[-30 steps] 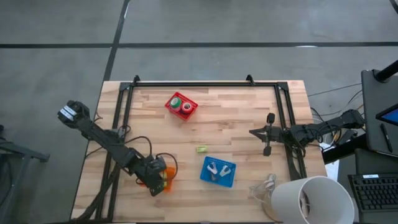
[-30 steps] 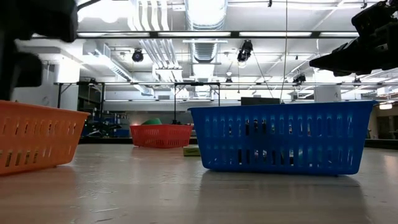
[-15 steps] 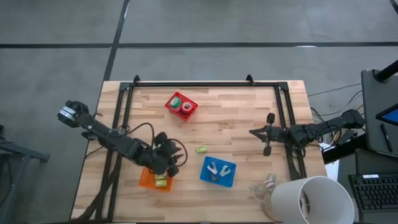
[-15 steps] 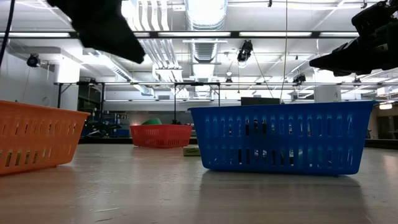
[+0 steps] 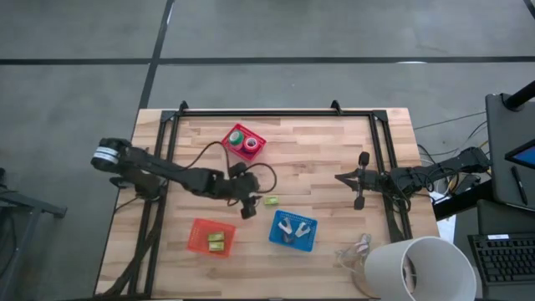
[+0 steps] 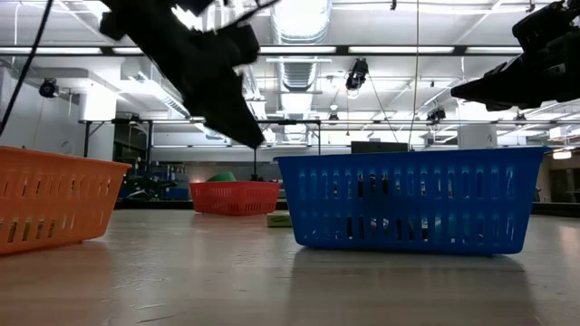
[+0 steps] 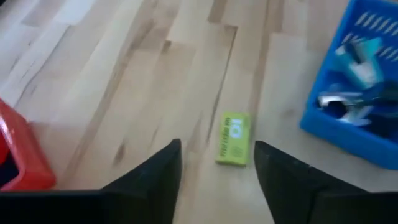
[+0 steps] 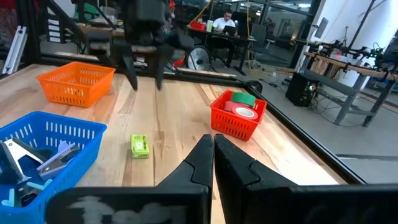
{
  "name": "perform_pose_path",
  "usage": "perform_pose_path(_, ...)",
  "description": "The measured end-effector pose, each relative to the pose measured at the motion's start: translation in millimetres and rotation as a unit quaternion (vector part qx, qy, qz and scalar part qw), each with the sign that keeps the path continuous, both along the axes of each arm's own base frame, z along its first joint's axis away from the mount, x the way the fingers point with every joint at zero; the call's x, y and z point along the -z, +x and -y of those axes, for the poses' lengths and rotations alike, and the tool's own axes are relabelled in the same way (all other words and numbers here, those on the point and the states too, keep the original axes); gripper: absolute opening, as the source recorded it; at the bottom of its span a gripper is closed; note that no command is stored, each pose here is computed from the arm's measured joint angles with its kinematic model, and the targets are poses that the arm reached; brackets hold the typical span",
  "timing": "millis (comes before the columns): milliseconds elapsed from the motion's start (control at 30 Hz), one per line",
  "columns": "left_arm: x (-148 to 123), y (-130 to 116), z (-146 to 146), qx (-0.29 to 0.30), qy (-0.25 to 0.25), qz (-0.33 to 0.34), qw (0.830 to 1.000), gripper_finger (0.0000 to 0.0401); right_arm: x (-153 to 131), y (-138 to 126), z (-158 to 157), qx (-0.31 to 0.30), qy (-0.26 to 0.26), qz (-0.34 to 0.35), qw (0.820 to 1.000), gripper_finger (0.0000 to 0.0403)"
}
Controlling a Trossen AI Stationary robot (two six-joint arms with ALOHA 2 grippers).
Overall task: Pick and place Stapler, Stapler remover, tape
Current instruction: Put the staples box into the orange bin
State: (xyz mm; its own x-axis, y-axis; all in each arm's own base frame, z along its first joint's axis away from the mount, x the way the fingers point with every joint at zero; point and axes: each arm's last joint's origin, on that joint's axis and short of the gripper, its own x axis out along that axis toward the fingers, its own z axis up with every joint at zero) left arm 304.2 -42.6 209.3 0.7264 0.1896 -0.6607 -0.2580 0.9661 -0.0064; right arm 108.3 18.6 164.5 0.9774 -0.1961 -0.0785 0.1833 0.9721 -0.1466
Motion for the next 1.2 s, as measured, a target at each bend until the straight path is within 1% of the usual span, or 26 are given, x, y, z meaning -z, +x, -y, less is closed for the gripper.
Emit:
perform_pose_path(100,14,12,-3,0.013,0.016,-0.001,1.000,0.0221,0,0,0,0.000,0.000,0.000,1.000,0.0008)
perform_pose_path(167,21,22,-4,0.022,0.013,0.006,1.000,0.0230,0,0,0,0.000,0.000,0.000,1.000,0.0008)
perform_pose_path(333,36,37,-9,0.023,0.013,-0.013,1.000,0.0234,0,0,0,0.000,0.000,0.000,1.000,0.0008)
perform_pose_path(567,57,50,-15,0.024,0.007,-0.041,0.999,0.0234,0,0,0,0.000,0.000,0.000,1.000,0.0008)
perform_pose_path(733,67,54,-14,0.030,0.001,-0.053,0.998,0.0234,0,0,0,0.000,0.000,0.000,1.000,0.0008)
perform_pose_path(833,70,55,-14,0.032,-0.010,-0.054,0.998,0.0234,0,0,0,0.000,0.000,0.000,1.000,0.0008)
perform_pose_path(1033,71,54,-13,0.040,-0.016,-0.059,0.997,0.0234,0,0,0,0.000,0.000,0.000,1.000,0.0008)
perform_pose_path(1200,71,50,-18,0.023,-0.008,-0.079,0.997,0.0234,0,0,0,0.000,0.000,0.000,1.000,0.0008)
